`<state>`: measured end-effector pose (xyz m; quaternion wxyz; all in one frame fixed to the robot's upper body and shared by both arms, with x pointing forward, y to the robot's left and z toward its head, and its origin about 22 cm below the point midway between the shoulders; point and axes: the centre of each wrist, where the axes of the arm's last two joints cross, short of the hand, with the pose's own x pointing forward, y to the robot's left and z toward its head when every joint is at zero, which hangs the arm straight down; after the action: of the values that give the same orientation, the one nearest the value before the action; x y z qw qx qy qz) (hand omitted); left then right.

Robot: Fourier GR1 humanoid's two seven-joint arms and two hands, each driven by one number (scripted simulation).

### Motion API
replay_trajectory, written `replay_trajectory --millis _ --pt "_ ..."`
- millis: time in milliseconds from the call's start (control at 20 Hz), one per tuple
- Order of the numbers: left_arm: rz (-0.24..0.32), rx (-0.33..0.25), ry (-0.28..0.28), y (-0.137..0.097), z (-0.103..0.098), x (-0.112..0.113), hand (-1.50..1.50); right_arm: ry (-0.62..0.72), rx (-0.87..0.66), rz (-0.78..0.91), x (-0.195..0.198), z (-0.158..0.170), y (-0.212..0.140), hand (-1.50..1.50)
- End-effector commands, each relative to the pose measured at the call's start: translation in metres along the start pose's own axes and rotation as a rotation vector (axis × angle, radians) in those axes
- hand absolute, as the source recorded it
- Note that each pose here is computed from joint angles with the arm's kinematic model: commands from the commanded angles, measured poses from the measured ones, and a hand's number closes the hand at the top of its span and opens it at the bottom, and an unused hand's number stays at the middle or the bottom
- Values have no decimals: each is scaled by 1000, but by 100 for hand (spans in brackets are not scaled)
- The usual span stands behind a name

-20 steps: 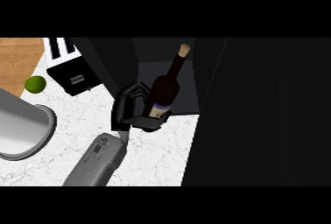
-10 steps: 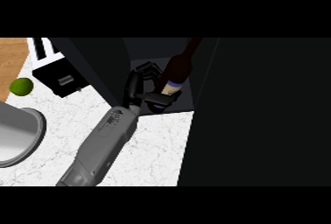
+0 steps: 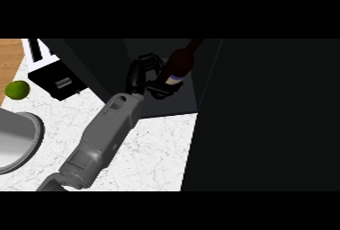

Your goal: Pick up the wine, place it into the cabinet and close the cabinet

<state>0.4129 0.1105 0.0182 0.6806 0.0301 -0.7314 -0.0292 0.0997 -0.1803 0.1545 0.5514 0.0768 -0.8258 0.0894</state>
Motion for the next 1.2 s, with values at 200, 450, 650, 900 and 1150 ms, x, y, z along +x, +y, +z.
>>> replay_trajectory --millis 200,450,650,900,1150 --pt "-70 65 -36 12 -13 2 150 -21 43 -94 19 11 1 -150" --pt "-145 114 -78 26 -23 12 -150 -23 45 -102 27 12 -1 -150" --pt "-183 140 -83 32 -25 11 -150 -31 62 -91 22 11 -1 -150" --pt "-195 155 -83 28 -27 15 -150 -22 78 -94 24 13 -1 -150" --pt "-75 48 -127 22 -34 30 -150 -53 68 -81 28 14 -5 -150"
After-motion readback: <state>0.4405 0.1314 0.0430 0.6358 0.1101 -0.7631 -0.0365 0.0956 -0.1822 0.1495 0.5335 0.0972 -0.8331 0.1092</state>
